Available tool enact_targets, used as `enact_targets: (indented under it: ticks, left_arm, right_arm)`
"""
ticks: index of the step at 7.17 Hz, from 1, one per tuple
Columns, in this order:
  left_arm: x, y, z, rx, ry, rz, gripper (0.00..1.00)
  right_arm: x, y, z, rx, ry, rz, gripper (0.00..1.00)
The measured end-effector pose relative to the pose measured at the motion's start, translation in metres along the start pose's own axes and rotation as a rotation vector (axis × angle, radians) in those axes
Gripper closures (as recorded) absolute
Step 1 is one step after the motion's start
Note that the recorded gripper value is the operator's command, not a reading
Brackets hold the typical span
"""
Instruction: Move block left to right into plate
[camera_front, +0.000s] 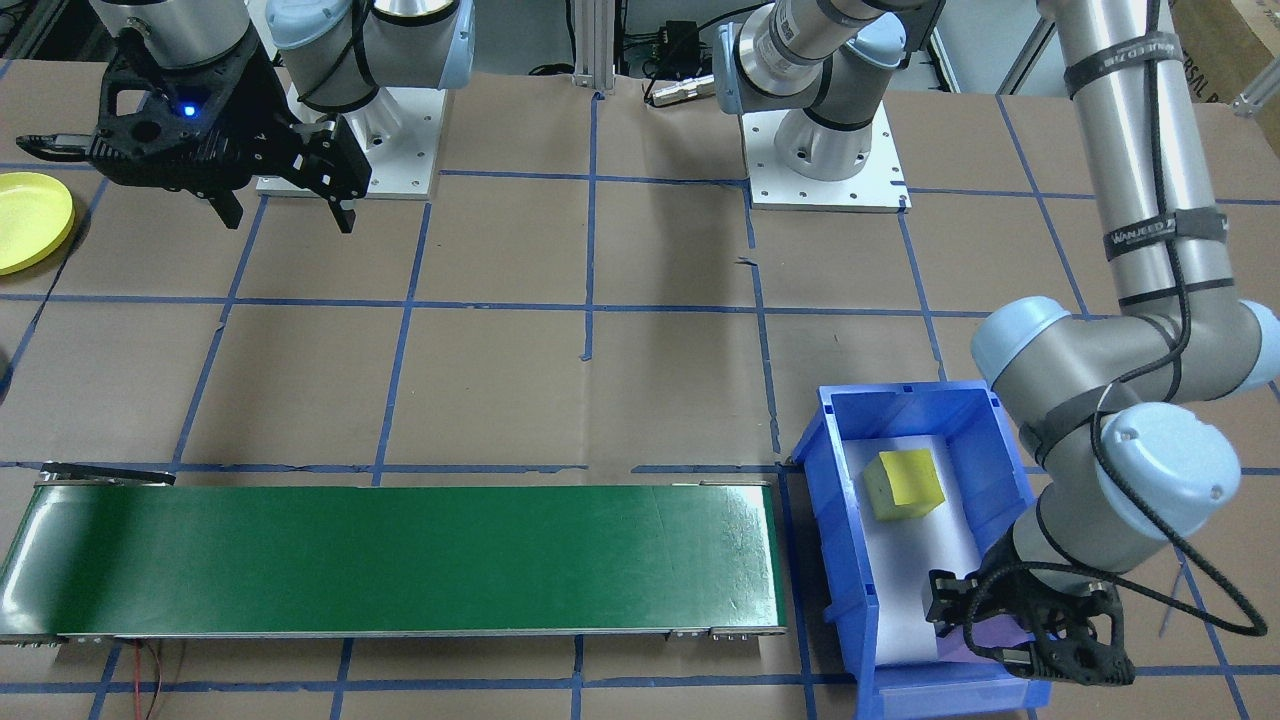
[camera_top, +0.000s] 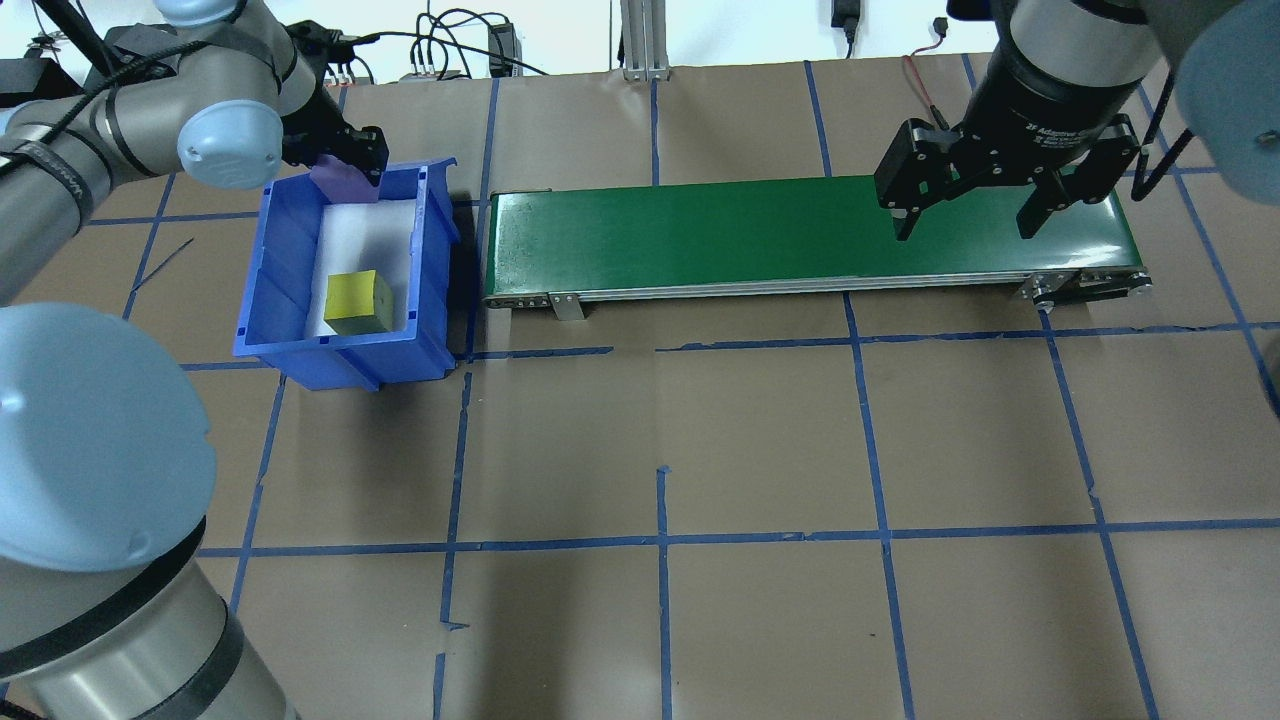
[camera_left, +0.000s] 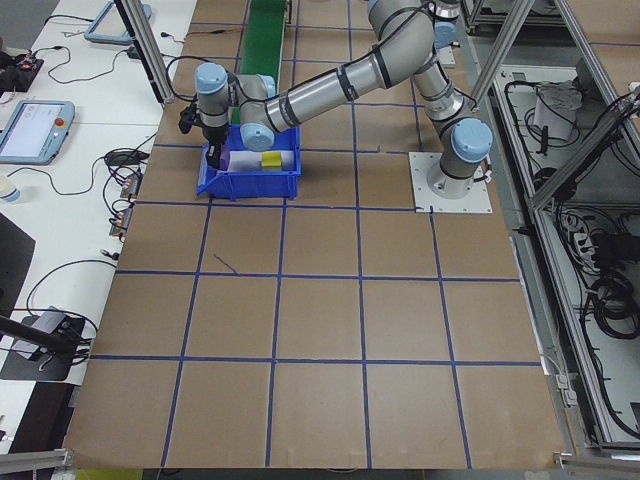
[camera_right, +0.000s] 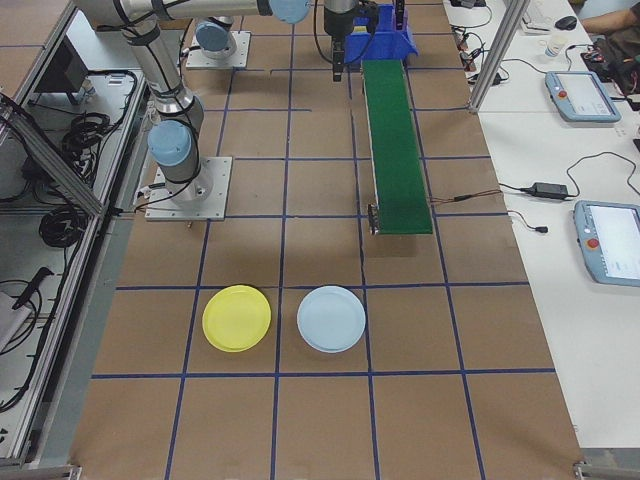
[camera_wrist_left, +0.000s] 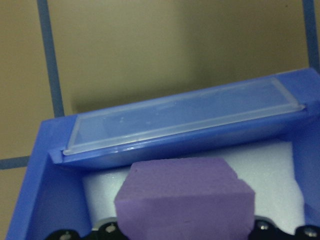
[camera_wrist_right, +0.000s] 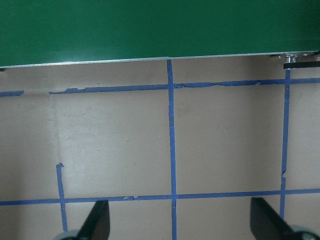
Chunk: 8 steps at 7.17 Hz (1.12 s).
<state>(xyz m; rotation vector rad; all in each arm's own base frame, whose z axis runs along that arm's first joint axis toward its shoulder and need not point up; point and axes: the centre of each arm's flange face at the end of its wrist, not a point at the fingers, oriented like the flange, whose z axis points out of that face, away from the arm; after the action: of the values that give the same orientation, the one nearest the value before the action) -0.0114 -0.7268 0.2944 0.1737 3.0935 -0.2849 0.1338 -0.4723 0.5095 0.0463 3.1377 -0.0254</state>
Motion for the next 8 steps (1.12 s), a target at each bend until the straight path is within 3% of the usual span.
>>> enact_targets:
  ticks: [2,3,4,6,7,8]
  left_arm:
    - [0.060,0.008,-0.070,0.024,0.010,-0.019,0.49]
    - [0.109,0.013,-0.084,0.024,0.023,-0.020,0.49]
    - [0.156,0.018,-0.081,0.013,0.038,-0.013,0.49]
    - [0.223,0.028,-0.025,-0.024,0.057,0.014,0.47]
    - [0.245,0.034,0.009,-0.048,0.061,0.036,0.01]
    - [0.257,0.040,0.025,-0.062,0.062,0.048,0.00]
  right_arm:
    - [0.000,0.000,0.000,0.000,0.000,0.000,0.00]
    - [0.000,0.000,0.000,0.000,0.000,0.000,0.00]
    - [0.000,0.000,0.000,0.000,0.000,0.000,0.00]
    - [0.000,0.000,0.001,-0.001,0.000,0.000,0.00]
    - [0.000,-0.001,0.001,0.000,0.000,0.000,0.00]
    - [0.000,-0.001,0.001,0.000,0.000,0.000,0.00]
